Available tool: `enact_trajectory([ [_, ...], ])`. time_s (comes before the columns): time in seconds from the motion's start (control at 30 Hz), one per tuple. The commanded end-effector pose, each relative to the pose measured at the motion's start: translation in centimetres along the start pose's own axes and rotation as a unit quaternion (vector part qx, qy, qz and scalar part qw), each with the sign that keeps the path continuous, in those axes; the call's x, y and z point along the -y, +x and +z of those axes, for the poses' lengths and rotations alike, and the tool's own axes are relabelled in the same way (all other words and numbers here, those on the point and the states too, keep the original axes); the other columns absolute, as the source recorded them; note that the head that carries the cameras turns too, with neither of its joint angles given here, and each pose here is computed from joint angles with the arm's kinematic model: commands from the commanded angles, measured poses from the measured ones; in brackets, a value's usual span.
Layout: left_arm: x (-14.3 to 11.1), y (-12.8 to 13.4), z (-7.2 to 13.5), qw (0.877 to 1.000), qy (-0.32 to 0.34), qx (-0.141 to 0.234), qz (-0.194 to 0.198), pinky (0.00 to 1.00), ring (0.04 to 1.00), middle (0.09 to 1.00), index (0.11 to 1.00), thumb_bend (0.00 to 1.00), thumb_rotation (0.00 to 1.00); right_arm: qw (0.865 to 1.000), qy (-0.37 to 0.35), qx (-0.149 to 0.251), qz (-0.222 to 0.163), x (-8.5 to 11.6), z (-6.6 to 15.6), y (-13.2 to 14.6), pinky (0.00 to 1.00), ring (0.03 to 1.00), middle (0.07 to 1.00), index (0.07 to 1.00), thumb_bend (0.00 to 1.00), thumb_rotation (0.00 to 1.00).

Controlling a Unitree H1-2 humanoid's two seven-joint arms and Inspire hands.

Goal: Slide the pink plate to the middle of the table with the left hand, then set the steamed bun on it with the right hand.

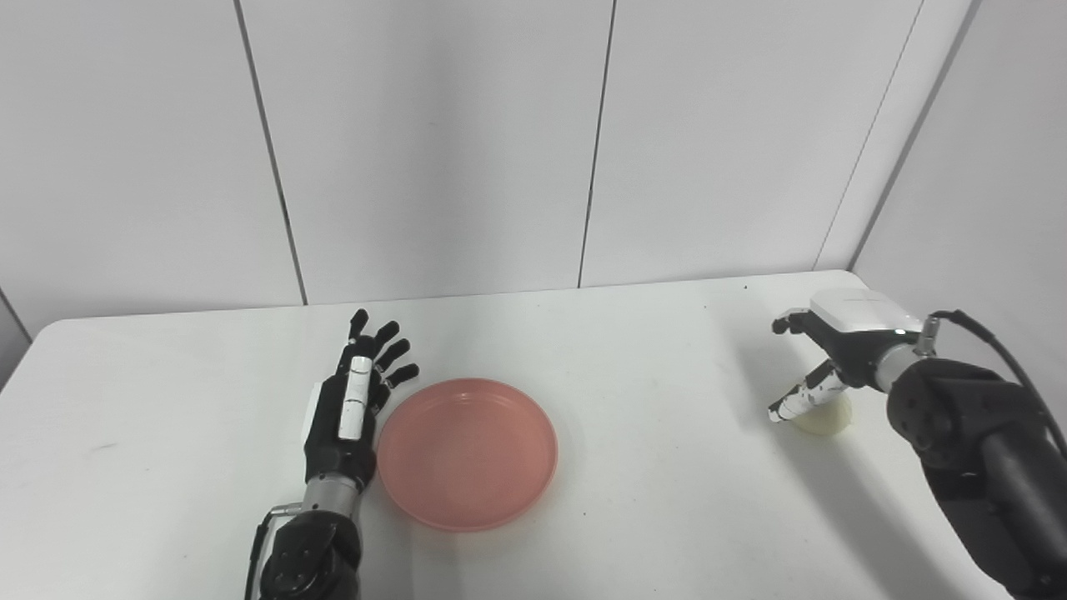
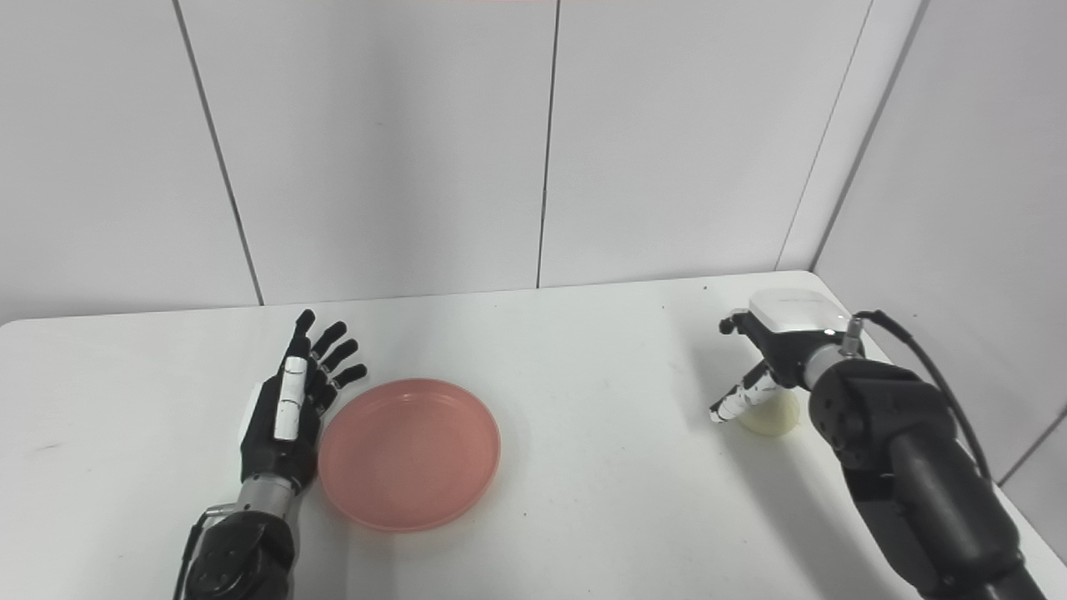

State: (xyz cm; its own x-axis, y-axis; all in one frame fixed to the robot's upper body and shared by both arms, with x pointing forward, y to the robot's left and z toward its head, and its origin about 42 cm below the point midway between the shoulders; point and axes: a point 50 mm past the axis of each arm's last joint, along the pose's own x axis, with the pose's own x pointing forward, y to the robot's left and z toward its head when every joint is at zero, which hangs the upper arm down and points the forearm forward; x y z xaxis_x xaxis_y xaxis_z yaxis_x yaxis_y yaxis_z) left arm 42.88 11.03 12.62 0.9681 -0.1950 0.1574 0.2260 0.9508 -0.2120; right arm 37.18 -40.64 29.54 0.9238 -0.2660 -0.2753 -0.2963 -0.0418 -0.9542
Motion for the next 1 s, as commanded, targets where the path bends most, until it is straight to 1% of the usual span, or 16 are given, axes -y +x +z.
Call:
enact_trajectory([
  [0.0,-0.4,-2.0,-2.5,0.999,-0.008,-0.028,0.014,0.75,0.868,0.904,1.000,0.78,0.85,0.998,-0.026,-0.009,-0.055,2.8,-0.8,0.3,0.59,0.805,0.849,0.821,1.00,0.46],
  [0.13,-0.4,-2.0,-2.5,1.000,-0.007,-0.027,0.016,0.74,0.859,0.900,1.000,0.77,0.85,0.998,-0.034,-0.021,-0.048,1.5,-1.6,2.3,0.62,0.810,0.851,0.821,1.00,0.52],
  [0.23,-0.5,-2.0,-2.5,0.999,-0.009,-0.026,0.016,0.74,0.858,0.900,1.000,0.76,0.85,0.997,-0.042,-0.032,-0.048,0.9,-1.8,3.1,0.62,0.814,0.857,0.820,1.00,0.53],
  [0.3,-0.5,-2.0,-2.5,0.999,-0.012,-0.026,0.015,0.75,0.863,0.903,1.000,0.78,0.84,0.996,-0.059,-0.048,-0.045,0.3,-1.9,3.7,0.66,0.839,0.871,0.829,1.00,0.53],
  [0.37,-0.5,-2.0,-2.5,0.999,-0.013,-0.027,0.014,0.75,0.862,0.904,1.000,0.78,0.84,0.995,-0.070,-0.053,-0.043,-0.2,-2.0,4.1,0.69,0.855,0.880,0.835,1.00,0.52],
  [0.47,-0.5,-2.1,-2.5,0.999,-0.010,-0.027,0.015,0.74,0.859,0.902,1.000,0.78,0.84,0.995,-0.072,-0.052,-0.039,-0.5,-2.1,4.2,0.70,0.861,0.885,0.837,1.00,0.52],
  [0.53,-0.5,-2.1,-2.5,0.999,-0.009,-0.029,0.016,0.74,0.859,0.903,1.000,0.75,0.84,0.995,-0.075,-0.049,-0.038,-0.8,-2.3,4.2,0.68,0.857,0.886,0.836,1.00,0.53],
  [0.63,-0.5,-2.1,-2.5,0.999,-0.009,-0.030,0.015,0.74,0.866,0.908,1.000,0.77,0.85,0.995,-0.080,-0.043,-0.037,-1.1,-2.3,4.2,0.65,0.835,0.879,0.832,1.00,0.54],
  [0.77,-0.4,-2.1,-2.4,0.999,-0.009,-0.029,0.015,0.75,0.866,0.906,1.000,0.76,0.85,0.997,-0.063,-0.036,-0.029,-1.1,-2.2,4.0,0.64,0.795,0.853,0.814,1.00,0.52],
  [0.8,-0.4,-2.1,-2.4,0.999,-0.009,-0.029,0.014,0.75,0.868,0.907,1.000,0.77,0.85,0.997,-0.062,-0.034,-0.026,-1.0,-2.2,4.0,0.52,0.650,0.731,0.762,1.00,0.50],
  [0.83,-0.4,-2.1,-2.4,0.999,-0.008,-0.030,0.014,0.75,0.869,0.907,1.000,0.77,0.85,0.998,-0.058,-0.032,-0.017,-0.9,-2.1,3.9,0.48,0.601,0.689,0.745,1.00,0.49],
  [0.87,-0.4,-2.1,-2.4,0.999,-0.008,-0.030,0.013,0.75,0.869,0.911,1.000,0.77,0.86,0.998,-0.054,-0.031,-0.011,-0.8,-2.1,3.9,0.37,0.466,0.566,0.682,0.97,0.41],
  [0.93,-0.4,-2.1,-2.4,0.999,-0.008,-0.031,0.012,0.76,0.873,0.912,1.000,0.77,0.86,0.999,-0.041,-0.027,0.010,-0.5,-2.1,3.7,0.25,0.322,0.424,0.614,0.86,0.21],
  [0.97,-0.4,-2.0,-2.4,0.999,-0.007,-0.031,0.012,0.76,0.873,0.912,1.000,0.77,0.86,0.999,-0.040,-0.028,0.022,-0.4,-2.0,3.7,0.24,0.315,0.417,0.611,0.86,0.20],
])
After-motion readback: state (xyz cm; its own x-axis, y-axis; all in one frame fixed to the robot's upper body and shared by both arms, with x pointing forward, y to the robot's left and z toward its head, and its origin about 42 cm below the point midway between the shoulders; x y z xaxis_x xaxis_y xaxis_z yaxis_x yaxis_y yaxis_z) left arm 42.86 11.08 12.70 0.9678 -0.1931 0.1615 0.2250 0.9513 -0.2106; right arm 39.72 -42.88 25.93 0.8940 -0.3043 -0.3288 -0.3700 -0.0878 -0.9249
